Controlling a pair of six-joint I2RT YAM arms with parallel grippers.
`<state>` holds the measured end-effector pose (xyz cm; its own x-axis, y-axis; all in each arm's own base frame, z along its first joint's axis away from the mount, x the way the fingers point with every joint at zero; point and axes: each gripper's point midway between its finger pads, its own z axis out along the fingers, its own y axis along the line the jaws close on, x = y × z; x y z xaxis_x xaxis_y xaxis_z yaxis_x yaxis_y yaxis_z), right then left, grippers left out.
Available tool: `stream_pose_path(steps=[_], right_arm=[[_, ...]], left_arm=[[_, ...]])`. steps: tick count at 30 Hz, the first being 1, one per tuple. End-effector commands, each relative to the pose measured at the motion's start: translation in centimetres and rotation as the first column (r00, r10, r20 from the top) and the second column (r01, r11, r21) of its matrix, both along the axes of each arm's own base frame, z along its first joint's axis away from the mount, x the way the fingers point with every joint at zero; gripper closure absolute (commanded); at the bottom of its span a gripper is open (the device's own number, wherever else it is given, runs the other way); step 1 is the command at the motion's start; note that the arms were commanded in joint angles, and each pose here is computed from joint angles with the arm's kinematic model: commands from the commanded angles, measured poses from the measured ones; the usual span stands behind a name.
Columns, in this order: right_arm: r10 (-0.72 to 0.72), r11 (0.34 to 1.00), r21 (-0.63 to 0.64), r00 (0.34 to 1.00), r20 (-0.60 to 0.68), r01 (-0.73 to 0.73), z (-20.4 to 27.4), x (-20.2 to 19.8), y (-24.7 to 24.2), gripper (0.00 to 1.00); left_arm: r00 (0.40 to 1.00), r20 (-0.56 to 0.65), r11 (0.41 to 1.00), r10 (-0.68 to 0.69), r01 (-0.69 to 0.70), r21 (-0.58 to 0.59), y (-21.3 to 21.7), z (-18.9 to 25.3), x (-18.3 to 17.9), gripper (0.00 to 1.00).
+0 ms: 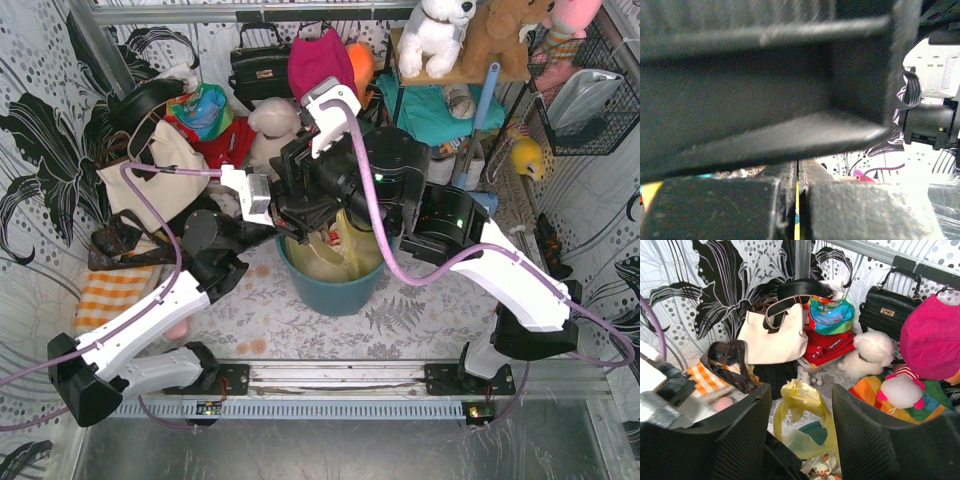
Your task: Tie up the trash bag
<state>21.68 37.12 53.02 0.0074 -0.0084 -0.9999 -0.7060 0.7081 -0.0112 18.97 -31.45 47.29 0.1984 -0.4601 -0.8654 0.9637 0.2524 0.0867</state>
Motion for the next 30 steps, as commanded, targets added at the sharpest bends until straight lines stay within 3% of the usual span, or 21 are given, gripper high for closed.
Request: stream_pose_path(steps=[1, 7, 23, 30], right_arm=[[-0.045, 0.999, -0.002, 0.999, 0.024, 0.045, 0.6, 0.5, -0.3, 0.49], [-0.067, 0.997, -0.023, 0.998, 0.003, 0.067, -0.6, 0.5, -0.4, 0.53], [-0.064, 0.991, 0.125, 0.993, 0.100, 0.051, 4.2, 0.0, -1.5, 0.98], [-0.058, 0.988, 0.149, 0.989, 0.137, 0.037, 5.4, -0.1, -1.4, 1.00]], left_arm=[[0.999, 0.021, 0.999, 0.034, -0.033, -0.022, 1.1, 0.6, -0.4, 1.00], [0.999, 0.010, 0.999, 0.040, -0.039, -0.013, 1.4, 0.1, -0.6, 1.00], [0.999, 0.017, 0.999, 0.027, -0.026, -0.021, 1.3, 0.6, -0.8, 1.00], [1.000, 0.023, 0.999, 0.022, -0.021, -0.029, 1.3, 0.9, -0.8, 1.00]])
